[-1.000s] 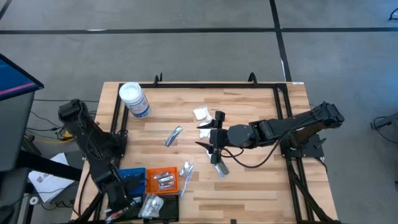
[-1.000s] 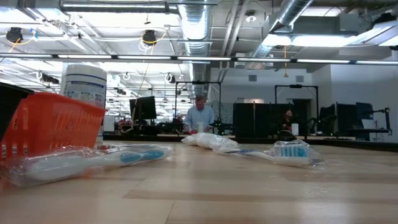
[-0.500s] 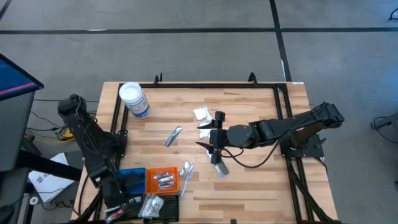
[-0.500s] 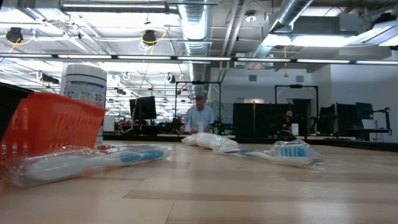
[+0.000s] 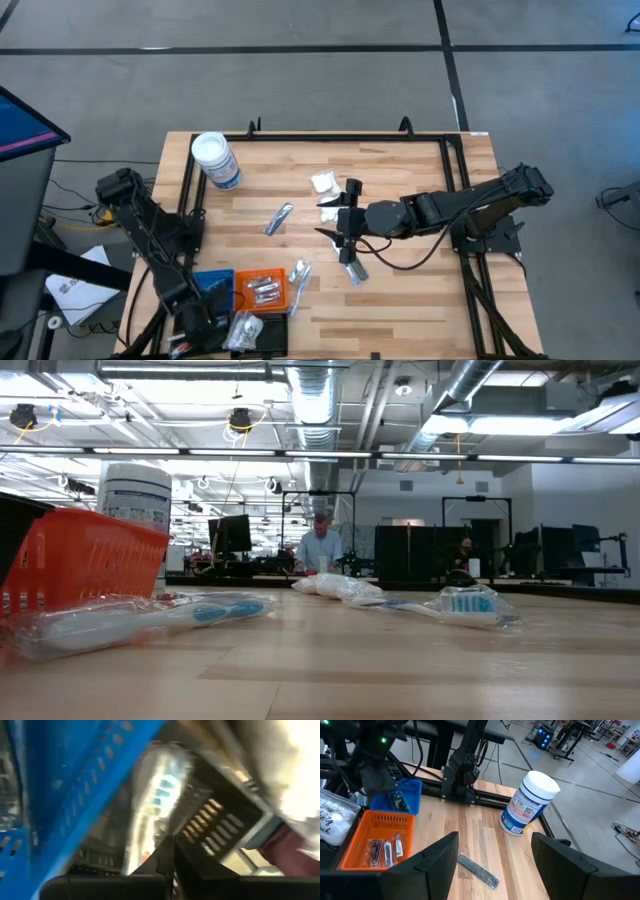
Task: Pick & Place Travel size toiletries
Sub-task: Put the right blue toothbrush into the left black basket
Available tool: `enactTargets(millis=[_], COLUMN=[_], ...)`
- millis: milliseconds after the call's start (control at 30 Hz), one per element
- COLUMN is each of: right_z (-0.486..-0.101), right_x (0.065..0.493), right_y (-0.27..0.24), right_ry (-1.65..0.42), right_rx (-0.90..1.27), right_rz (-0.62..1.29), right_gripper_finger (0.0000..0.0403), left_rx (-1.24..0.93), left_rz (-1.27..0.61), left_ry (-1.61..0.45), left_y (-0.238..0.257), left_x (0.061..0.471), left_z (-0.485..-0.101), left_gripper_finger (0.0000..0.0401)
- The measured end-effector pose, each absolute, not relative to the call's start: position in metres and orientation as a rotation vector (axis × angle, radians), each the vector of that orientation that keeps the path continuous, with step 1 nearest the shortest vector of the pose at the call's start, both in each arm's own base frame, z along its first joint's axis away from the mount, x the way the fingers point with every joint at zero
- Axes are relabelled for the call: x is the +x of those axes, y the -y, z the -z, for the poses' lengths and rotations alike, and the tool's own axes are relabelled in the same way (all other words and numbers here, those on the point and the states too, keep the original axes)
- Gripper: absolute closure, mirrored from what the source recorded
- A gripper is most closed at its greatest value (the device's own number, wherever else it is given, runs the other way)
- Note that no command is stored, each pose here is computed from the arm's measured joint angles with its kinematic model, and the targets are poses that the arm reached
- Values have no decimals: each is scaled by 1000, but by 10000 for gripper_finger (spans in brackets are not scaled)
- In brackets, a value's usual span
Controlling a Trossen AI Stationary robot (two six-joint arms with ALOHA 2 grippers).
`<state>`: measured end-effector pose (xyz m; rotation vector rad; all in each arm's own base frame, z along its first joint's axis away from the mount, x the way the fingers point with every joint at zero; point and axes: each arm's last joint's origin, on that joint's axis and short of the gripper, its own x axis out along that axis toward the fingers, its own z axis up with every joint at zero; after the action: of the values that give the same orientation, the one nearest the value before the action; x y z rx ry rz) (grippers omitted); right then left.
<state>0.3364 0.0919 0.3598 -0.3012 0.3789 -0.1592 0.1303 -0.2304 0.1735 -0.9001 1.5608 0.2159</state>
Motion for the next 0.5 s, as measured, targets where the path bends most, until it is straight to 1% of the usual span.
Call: enactTargets(millis=[200,367,500], right_z=[-360,-360,-360], right_x=[336,336,336], right_y=[-92,-92,-92], right_ry=[-379,-379,-379], right_rx=[-301,-301,-301], right_rz=[159,159,159], right_gripper_finger=[159,159,159], left_rx=[-893,-930,-982], left_rz=[-314,-260,-197], left_ry=[-1595,-1618,-1567], left_y=[216,214,214], left_x=[121,119,119], left_z=[-154,-151,-167], left_gripper_finger=[401,401,401])
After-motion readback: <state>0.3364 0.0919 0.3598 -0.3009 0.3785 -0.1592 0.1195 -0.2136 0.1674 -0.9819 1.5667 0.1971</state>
